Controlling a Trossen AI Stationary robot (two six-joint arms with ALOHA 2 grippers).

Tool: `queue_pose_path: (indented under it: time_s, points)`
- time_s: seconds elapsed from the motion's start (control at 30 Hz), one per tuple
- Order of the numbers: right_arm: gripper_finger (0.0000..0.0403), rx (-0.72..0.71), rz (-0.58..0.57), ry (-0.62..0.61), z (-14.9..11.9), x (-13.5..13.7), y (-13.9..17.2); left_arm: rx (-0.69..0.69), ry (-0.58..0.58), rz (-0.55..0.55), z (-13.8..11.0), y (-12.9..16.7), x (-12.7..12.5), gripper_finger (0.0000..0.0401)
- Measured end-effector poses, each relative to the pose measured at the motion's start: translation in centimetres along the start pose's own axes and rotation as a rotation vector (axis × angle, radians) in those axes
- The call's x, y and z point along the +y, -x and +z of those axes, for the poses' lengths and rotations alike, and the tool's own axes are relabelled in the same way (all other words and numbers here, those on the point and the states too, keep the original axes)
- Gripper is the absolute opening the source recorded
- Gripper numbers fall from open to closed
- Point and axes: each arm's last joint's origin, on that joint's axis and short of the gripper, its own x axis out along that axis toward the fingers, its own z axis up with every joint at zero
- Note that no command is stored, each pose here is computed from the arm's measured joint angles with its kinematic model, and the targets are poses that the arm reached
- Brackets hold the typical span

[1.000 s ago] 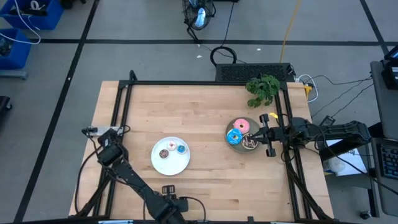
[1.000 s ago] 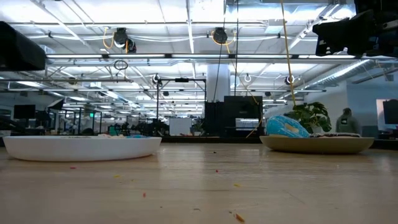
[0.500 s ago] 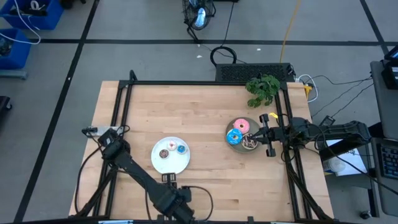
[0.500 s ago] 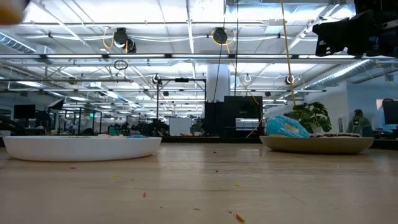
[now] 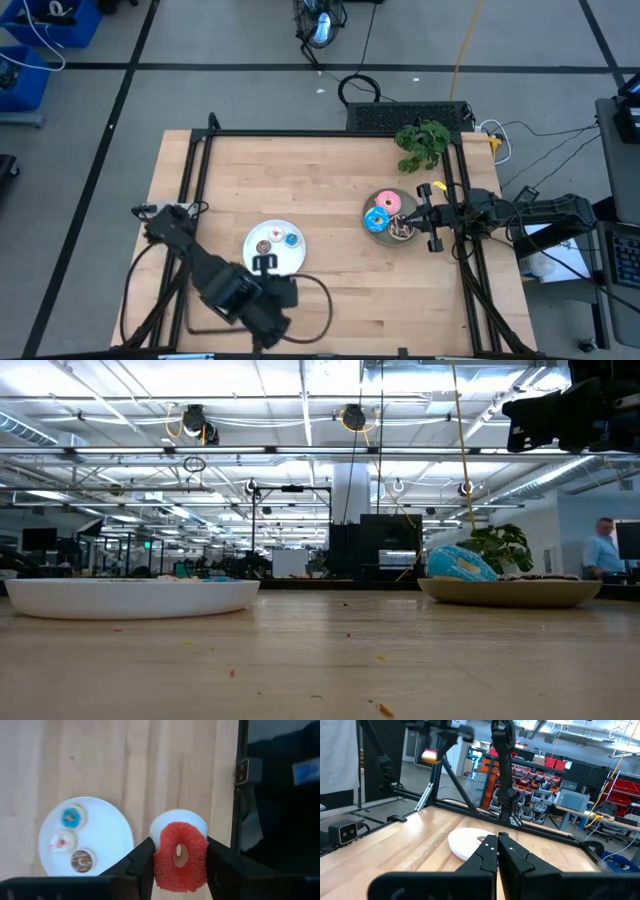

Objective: Pick & Place donuts
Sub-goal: Put the small red donut on the white plate

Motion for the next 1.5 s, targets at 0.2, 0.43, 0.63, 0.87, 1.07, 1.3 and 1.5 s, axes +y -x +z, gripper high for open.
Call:
queue_pose_path:
  time_s: [0.2,0.43,0.63,0.87,1.07,1.3,1.5]
  points:
    - [0.0000,0.000,0.000,0.000,0.0,0.0,0.0,-0.105,0.004,0.100,-1.6,2.7,2.8,0.0141]
    - [0.0000,0.002,0.001,0.016,0.0,0.0,0.0,-0.047,0.124,0.183,-4.3,1.3,6.4,0.0140]
    - [0.0000,0.005,0.001,0.017,-0.1,0.0,0.0,-0.001,0.227,0.131,-5.9,-2.6,8.1,0.0140]
    - [0.0000,0.002,0.000,0.016,0.0,0.0,0.0,0.037,0.244,0.061,-5.7,-7.1,8.9,0.0140]
    - [0.0000,0.002,0.000,0.016,0.0,0.0,0.0,0.034,0.216,0.027,-5.4,-9.7,10.4,0.0141]
    - [0.0000,0.002,0.000,0.017,0.0,0.0,0.0,0.051,0.253,0.032,-4.7,-11.1,12.9,0.0141]
    - [0.0000,0.002,0.000,0.018,0.0,0.0,0.0,0.043,0.250,0.030,-4.4,-11.2,13.3,0.0141]
